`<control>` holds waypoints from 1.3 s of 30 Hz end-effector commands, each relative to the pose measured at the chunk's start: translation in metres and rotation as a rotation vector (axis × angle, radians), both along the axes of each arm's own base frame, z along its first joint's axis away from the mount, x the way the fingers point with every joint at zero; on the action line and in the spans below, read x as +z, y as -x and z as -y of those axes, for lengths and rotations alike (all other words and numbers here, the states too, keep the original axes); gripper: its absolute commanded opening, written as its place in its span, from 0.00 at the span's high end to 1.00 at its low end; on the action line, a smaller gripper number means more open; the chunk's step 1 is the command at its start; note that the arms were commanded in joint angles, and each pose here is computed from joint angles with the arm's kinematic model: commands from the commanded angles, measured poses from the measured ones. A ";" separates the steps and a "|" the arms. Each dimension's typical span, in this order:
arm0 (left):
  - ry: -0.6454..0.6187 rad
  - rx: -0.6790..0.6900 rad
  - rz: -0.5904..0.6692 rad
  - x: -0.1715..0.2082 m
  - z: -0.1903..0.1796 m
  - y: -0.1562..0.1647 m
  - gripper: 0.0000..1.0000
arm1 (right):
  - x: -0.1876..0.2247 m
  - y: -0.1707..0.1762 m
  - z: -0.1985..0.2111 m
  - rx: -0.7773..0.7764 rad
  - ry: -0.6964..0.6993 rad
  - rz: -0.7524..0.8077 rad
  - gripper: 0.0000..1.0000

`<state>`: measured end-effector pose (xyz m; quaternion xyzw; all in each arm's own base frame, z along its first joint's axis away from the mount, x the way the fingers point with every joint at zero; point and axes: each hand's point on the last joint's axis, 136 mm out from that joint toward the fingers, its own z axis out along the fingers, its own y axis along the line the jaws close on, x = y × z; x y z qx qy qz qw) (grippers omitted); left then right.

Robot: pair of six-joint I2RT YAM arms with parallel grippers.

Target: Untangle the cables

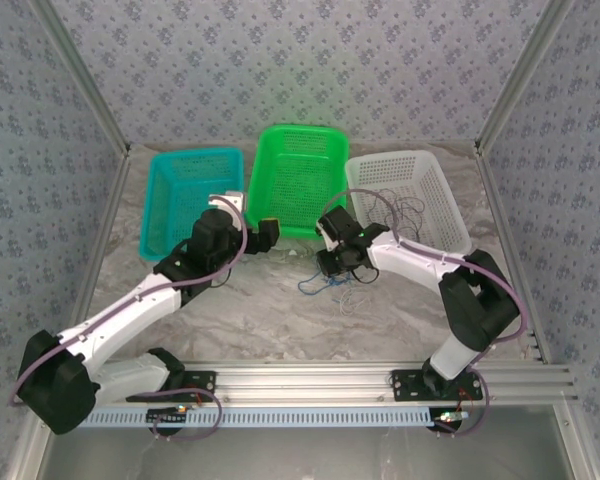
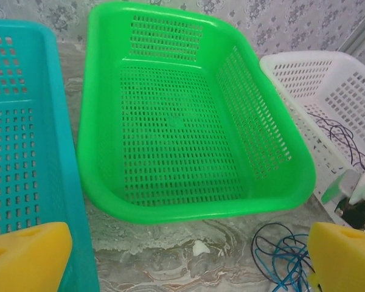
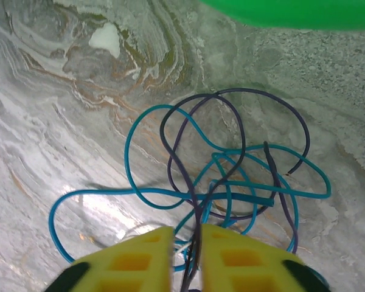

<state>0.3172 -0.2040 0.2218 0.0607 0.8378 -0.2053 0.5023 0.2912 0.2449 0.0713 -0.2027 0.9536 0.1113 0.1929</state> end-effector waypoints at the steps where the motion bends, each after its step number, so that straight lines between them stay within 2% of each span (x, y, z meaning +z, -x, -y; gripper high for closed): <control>1: 0.026 -0.015 0.020 0.011 0.005 -0.003 0.01 | 0.013 -0.009 -0.004 -0.023 -0.008 0.052 0.94; 3: 0.023 -0.020 0.018 0.010 0.005 -0.002 0.01 | 0.021 -0.006 -0.004 -0.022 -0.016 0.063 1.00; 6: 0.016 -0.023 0.010 0.006 0.005 -0.001 0.00 | 0.043 0.000 -0.003 -0.015 -0.058 0.082 1.00; 12: 0.035 -0.050 0.004 0.003 0.012 -0.002 0.01 | 0.109 0.019 -0.015 0.069 -0.234 0.143 1.00; 20: 0.154 -0.270 0.052 0.017 0.051 0.013 0.01 | 0.166 0.028 -0.021 0.117 -0.346 0.207 1.00; 27: 0.216 -0.347 0.025 0.010 0.068 0.021 0.01 | 0.178 0.028 -0.022 0.116 -0.430 0.216 1.00; 31: 0.230 -0.400 -0.022 0.000 0.083 0.028 0.06 | 0.176 0.026 -0.021 0.099 -0.452 0.214 1.00; 39: 0.213 -0.373 -0.066 -0.020 0.086 0.027 0.08 | 0.166 0.030 -0.021 0.087 -0.491 0.192 1.00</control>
